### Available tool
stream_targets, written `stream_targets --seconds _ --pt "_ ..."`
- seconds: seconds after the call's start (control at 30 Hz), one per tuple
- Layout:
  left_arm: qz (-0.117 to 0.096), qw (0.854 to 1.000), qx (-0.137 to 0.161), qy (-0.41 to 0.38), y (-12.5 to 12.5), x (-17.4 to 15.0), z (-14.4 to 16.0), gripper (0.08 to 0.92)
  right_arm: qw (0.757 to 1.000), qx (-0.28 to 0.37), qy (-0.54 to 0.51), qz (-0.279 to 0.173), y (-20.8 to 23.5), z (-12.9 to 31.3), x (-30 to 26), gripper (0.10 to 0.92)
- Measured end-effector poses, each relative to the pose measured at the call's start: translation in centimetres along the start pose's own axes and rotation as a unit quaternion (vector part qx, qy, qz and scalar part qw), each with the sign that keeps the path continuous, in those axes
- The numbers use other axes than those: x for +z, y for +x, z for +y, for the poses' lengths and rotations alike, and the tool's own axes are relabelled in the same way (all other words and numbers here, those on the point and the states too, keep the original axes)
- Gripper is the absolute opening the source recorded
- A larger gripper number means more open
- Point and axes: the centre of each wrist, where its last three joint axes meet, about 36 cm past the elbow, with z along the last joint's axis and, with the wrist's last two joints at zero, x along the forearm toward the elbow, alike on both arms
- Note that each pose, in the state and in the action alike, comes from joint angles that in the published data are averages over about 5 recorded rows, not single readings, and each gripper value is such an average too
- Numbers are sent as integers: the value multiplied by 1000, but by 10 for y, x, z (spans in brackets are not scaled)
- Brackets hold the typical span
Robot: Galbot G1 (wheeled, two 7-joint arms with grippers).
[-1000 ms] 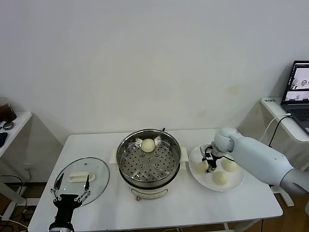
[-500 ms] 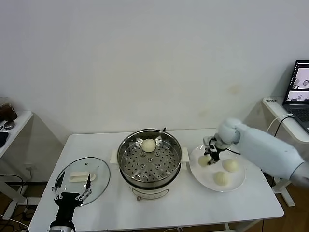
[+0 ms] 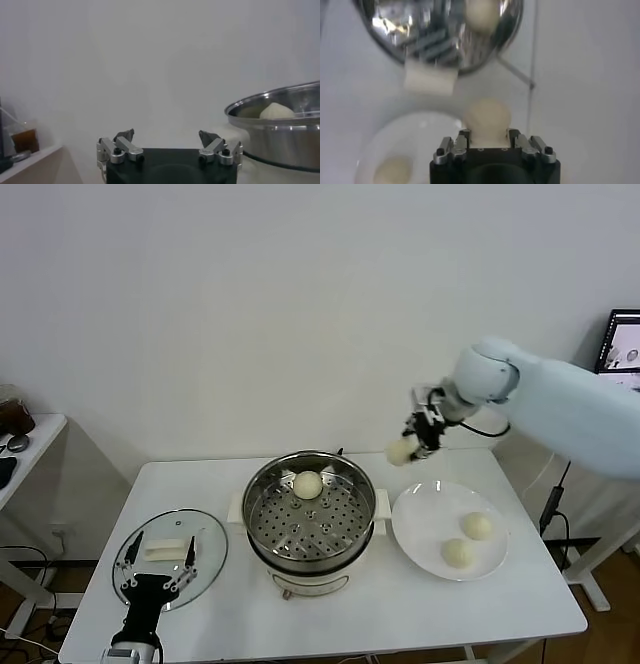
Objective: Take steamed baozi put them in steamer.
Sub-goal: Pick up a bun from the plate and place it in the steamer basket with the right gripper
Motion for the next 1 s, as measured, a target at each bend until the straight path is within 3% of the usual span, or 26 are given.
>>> stream_targets --seconds 0.43,1.0 --pt "-1 1000 -14 -2 3 -2 8 823 999 -34 -10 -12 -70 -4 -127 475" --pt "0 1000 -17 -4 2 0 10 823 998 -63 -30 -8 -160 13 -186 484"
